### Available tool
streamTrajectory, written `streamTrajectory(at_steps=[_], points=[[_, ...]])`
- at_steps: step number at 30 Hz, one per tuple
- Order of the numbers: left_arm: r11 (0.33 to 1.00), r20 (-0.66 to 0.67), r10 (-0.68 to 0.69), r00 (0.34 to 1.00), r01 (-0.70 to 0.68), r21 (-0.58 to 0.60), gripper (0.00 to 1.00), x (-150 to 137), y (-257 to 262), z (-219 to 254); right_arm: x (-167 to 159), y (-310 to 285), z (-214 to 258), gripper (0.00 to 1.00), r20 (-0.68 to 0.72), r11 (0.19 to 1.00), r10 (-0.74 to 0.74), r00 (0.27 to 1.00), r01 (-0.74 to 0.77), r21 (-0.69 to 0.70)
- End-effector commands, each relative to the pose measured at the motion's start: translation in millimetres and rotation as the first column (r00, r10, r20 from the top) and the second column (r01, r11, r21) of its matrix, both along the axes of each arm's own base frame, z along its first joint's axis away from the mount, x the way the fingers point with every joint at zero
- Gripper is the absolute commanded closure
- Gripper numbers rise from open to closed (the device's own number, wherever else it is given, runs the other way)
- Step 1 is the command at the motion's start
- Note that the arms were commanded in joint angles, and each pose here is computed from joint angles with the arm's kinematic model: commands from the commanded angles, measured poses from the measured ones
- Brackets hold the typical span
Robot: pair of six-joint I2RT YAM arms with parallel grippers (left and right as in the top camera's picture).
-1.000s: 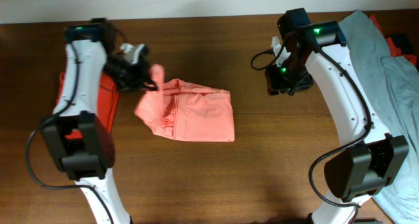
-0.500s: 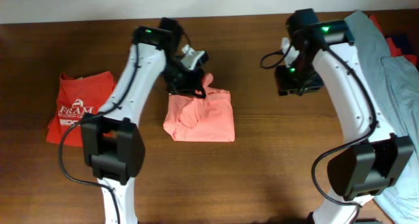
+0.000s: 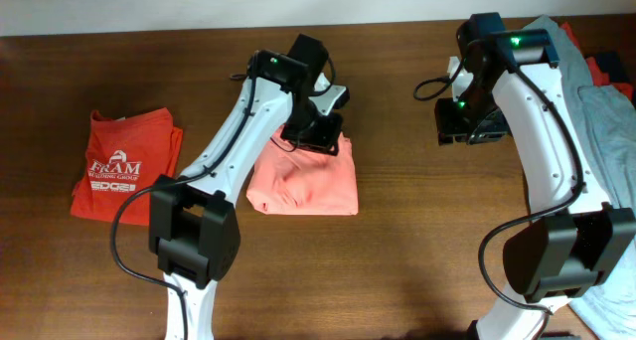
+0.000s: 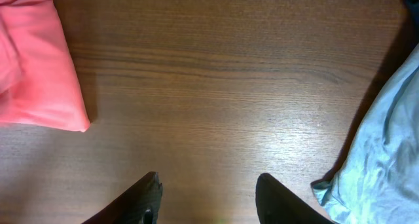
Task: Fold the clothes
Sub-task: 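Press and tuck the folded pink shirt with both grippers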
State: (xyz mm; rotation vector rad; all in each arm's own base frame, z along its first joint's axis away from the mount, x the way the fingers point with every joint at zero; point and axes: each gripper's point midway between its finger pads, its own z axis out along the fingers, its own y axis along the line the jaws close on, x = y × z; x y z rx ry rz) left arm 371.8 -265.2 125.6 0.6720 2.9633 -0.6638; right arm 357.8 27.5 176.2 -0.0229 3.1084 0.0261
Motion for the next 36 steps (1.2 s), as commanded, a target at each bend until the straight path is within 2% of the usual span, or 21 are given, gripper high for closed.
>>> streamTrajectory(at_steps=[1,7,10,13,16,23,27,32,36], points=[[0.999,0.068,0.014,0.998,-0.012,-0.031,0.66,4,-13,23,-1,-3,-3,0.48,-0.011,1.0,-0.001,1.0,0.0,-0.02],[0.999,0.079,0.036,0.996,-0.034,-0.021,0.72,11,-4,23,-2,-3,-3,0.48,-0.015,1.0,0.0,1.0,0.0,-0.019],[0.993,0.073,0.097,0.993,-0.101,0.057,0.73,20,31,18,-6,15,-2,0.48,-0.024,0.992,0.094,0.995,-0.091,0.084],[0.962,0.098,0.179,0.979,-0.194,0.19,0.72,33,83,12,-8,40,2,0.48,-0.002,0.958,0.18,0.984,-0.174,0.226],[0.923,0.119,0.258,0.959,-0.281,0.261,0.71,46,130,9,-11,55,3,0.45,0.004,0.94,0.21,0.978,-0.202,0.275],[0.866,0.109,0.408,0.906,-0.422,0.267,0.67,59,192,9,-21,112,-18,0.38,0.019,0.881,0.344,0.939,-0.33,0.34],[0.849,0.098,0.443,0.891,-0.452,0.274,0.66,58,210,8,-23,146,-49,0.38,0.029,0.875,0.355,0.935,-0.343,0.341],[0.844,0.098,0.452,0.887,-0.46,0.276,0.57,58,214,8,-26,177,-88,0.38,0.052,0.874,0.343,0.938,-0.339,0.347],[0.844,0.098,0.451,0.887,-0.46,0.275,0.57,58,214,8,-23,192,-107,0.38,0.087,0.879,0.307,0.948,-0.317,0.357]])
